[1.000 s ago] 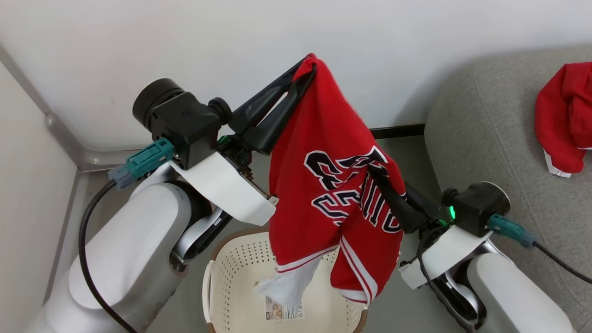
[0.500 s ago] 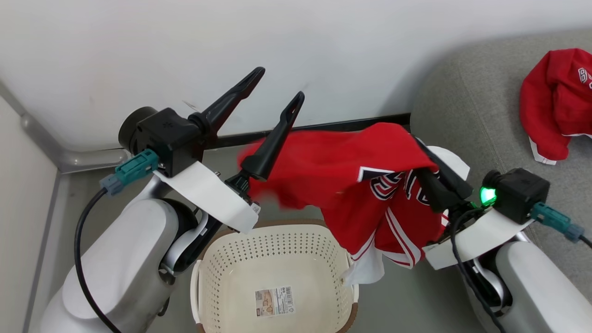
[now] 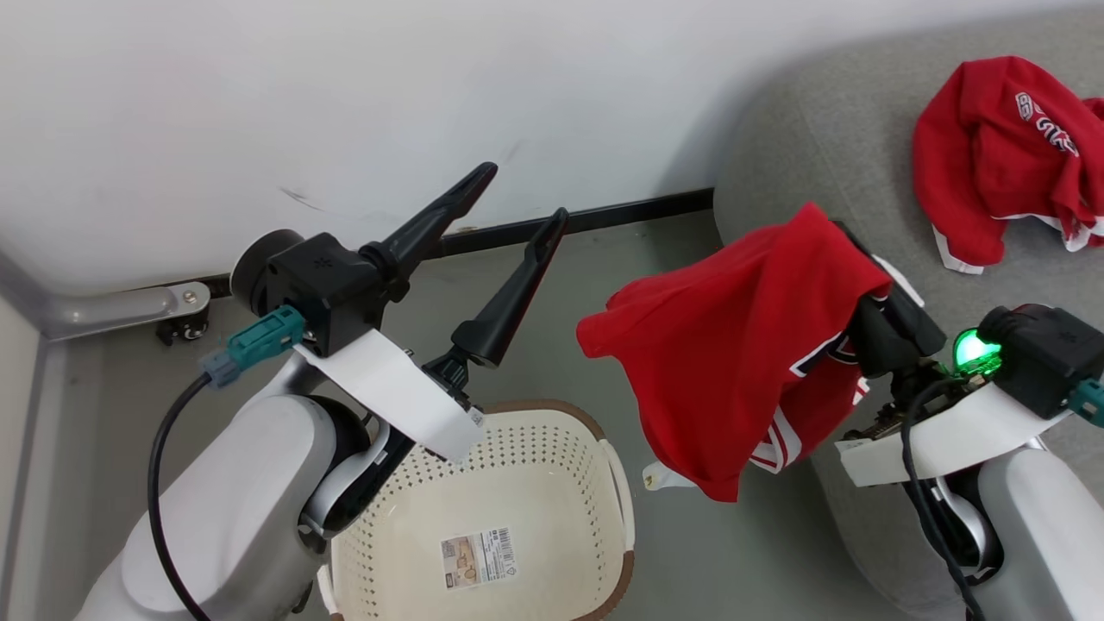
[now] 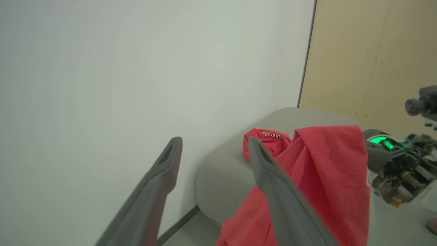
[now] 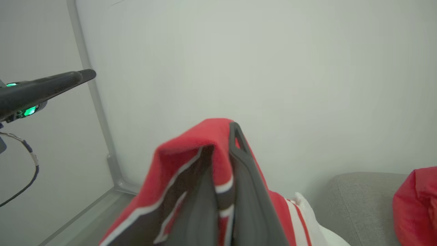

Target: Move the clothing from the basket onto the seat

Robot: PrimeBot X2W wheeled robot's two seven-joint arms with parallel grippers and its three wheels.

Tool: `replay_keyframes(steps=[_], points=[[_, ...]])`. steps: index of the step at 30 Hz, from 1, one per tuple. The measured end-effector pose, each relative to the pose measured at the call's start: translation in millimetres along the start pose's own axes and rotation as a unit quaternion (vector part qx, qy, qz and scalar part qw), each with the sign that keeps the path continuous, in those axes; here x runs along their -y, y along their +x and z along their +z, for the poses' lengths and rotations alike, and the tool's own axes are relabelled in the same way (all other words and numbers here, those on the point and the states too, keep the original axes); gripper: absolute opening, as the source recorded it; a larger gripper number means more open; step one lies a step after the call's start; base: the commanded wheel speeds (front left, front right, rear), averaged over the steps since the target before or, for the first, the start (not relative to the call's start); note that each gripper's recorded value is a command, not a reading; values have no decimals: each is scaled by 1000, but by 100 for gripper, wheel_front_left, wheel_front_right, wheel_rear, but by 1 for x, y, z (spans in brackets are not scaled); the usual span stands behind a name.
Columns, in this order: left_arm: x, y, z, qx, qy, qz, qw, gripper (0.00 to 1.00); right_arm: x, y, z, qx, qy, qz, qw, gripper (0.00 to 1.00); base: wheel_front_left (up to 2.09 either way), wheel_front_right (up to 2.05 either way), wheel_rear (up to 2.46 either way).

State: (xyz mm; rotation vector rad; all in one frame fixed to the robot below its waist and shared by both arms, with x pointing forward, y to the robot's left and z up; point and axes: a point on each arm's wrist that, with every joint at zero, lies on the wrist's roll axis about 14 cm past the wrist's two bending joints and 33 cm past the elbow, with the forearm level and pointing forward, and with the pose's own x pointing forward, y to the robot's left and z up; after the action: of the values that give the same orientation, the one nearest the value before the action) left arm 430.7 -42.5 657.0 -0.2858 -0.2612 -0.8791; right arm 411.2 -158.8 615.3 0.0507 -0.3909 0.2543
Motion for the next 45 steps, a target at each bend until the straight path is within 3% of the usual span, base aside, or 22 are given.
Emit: replay_keyframes(steps=[19, 45], points=[[41, 27, -40, -25, -51, -91, 994, 100, 61, -46, 25, 6, -57, -112, 992, 0, 0, 0, 0], [78, 54, -89, -60, -103, -173, 978, 100, 105, -107, 45, -17, -114, -233, 965, 0, 0, 0, 0]])
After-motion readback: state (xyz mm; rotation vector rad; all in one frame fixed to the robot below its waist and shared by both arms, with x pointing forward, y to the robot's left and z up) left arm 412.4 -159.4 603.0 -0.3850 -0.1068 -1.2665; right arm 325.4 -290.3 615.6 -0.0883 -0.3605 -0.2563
